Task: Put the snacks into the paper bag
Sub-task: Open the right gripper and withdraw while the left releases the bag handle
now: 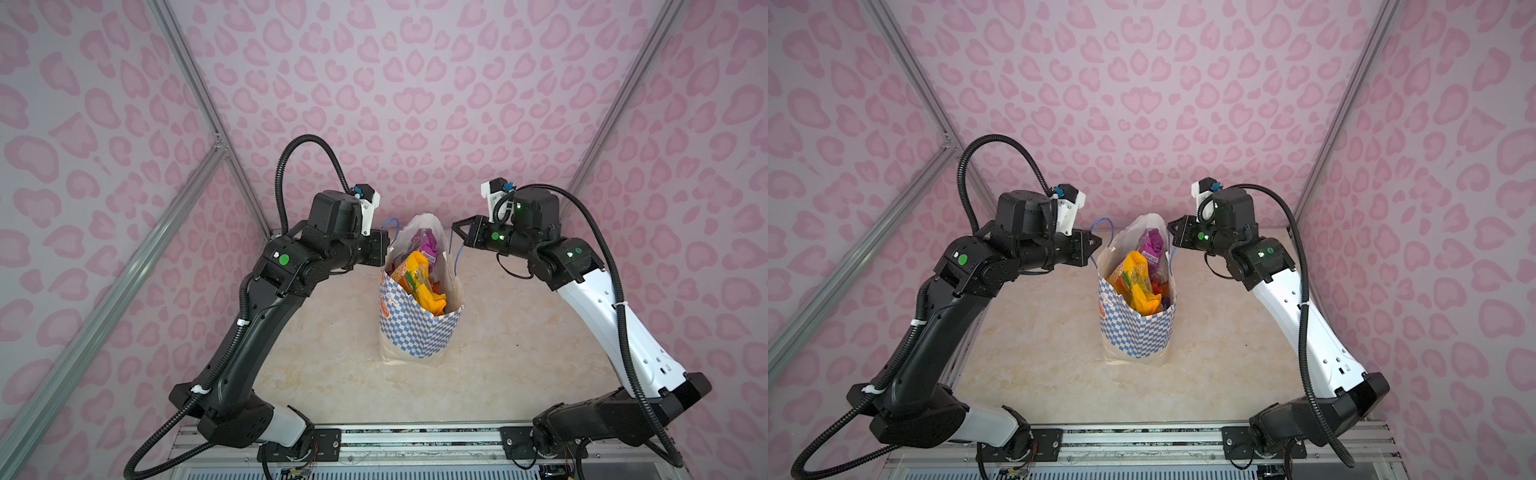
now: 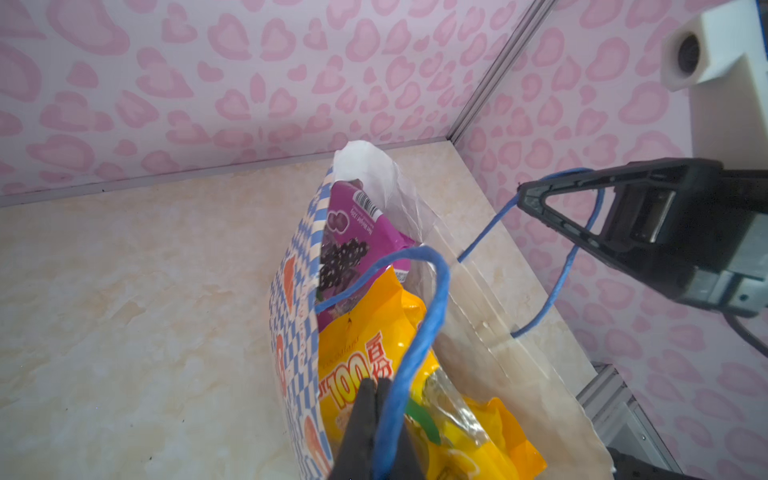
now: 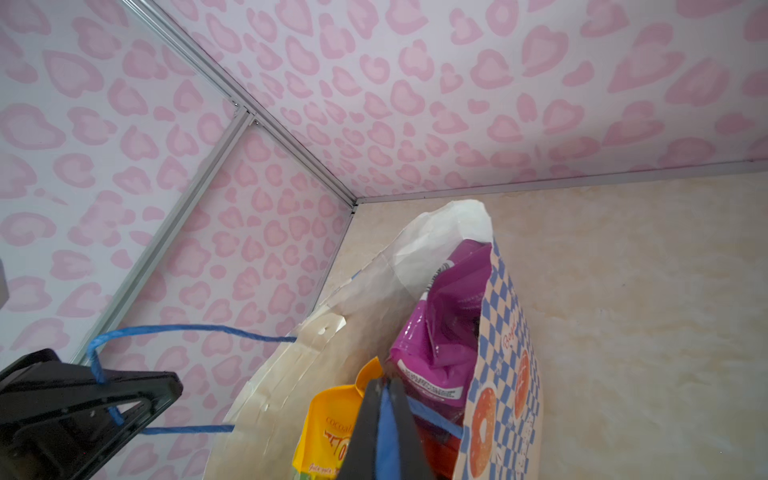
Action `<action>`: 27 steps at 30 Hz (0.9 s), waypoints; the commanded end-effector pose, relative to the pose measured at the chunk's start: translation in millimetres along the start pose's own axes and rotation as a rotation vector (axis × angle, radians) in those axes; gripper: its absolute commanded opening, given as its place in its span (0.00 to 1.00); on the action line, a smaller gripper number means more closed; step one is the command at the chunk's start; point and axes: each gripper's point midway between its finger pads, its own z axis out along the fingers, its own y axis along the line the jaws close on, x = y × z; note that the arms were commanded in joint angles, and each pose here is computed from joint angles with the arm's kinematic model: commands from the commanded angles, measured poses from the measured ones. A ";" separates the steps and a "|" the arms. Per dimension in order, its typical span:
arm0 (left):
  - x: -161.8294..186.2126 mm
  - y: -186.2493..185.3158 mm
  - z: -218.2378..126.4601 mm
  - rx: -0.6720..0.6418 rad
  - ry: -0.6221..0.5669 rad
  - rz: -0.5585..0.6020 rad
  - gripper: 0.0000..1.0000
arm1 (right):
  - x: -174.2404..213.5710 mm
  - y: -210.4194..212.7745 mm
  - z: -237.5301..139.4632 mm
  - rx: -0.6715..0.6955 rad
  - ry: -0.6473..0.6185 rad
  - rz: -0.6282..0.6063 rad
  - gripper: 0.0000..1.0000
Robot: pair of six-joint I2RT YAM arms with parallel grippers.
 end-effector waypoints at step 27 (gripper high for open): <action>41.1 26.6 65.3 -0.023 0.005 -0.078 0.27 | 39.1 -68.6 -8.0 0.118 -0.135 0.000 0.29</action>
